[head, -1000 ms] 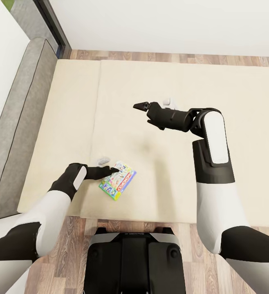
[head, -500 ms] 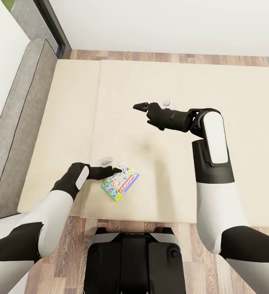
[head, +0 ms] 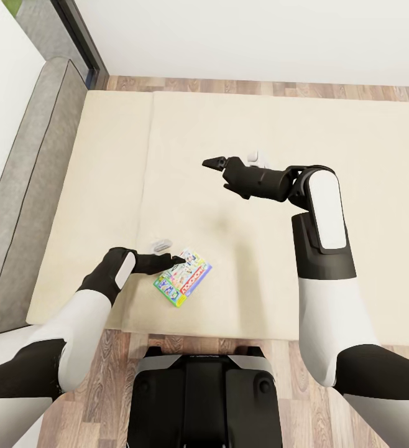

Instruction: Put all the toys in the child's room - the three board games (two on the bed and one on the table), the two jigsaw puzzles on the table, and the tennis ball on the table - inside the toy box on the table in the child's room.

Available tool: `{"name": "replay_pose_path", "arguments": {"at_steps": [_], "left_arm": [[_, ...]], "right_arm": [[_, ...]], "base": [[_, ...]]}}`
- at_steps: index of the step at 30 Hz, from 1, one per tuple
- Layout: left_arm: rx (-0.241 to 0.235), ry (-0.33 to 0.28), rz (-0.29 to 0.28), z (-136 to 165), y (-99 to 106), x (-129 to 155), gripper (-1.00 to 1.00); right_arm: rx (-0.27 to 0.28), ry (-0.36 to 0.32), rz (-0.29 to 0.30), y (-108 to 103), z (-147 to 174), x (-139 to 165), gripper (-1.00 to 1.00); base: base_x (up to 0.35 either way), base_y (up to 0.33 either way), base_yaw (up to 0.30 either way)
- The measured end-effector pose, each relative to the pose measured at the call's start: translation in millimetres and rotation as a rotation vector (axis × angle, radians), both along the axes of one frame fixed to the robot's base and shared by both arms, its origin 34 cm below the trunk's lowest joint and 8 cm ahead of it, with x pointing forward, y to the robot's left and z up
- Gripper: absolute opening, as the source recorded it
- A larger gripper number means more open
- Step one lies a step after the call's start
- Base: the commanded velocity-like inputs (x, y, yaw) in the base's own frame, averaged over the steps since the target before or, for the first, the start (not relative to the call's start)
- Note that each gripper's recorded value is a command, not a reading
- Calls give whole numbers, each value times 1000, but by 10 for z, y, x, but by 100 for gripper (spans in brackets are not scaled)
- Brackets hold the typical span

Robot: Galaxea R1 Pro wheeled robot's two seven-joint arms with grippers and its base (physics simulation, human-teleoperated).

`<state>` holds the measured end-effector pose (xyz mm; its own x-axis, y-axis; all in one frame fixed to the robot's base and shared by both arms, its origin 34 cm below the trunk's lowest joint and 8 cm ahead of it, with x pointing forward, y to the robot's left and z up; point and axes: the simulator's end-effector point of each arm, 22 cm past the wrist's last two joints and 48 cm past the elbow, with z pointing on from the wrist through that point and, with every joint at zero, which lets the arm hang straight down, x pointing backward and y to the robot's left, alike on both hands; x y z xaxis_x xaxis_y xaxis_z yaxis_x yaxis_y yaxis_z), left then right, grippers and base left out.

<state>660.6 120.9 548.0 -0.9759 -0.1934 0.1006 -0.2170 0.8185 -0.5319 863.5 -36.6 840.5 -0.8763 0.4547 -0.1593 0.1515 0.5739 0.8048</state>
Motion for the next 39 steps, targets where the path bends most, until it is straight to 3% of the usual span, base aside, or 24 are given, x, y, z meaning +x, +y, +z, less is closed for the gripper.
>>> {"name": "replay_pose_path", "arguments": {"at_steps": [22, 39], "left_arm": [[1, -3, 0, -1, 1, 6, 100], [1, -5, 1, -3, -1, 9, 100]], "right_arm": [[-1, 0, 0, -1, 0, 0, 100], [-1, 2, 0, -1, -8, -2, 100]], "base": [[0, -4, 0], [-29, -151, 0]]}}
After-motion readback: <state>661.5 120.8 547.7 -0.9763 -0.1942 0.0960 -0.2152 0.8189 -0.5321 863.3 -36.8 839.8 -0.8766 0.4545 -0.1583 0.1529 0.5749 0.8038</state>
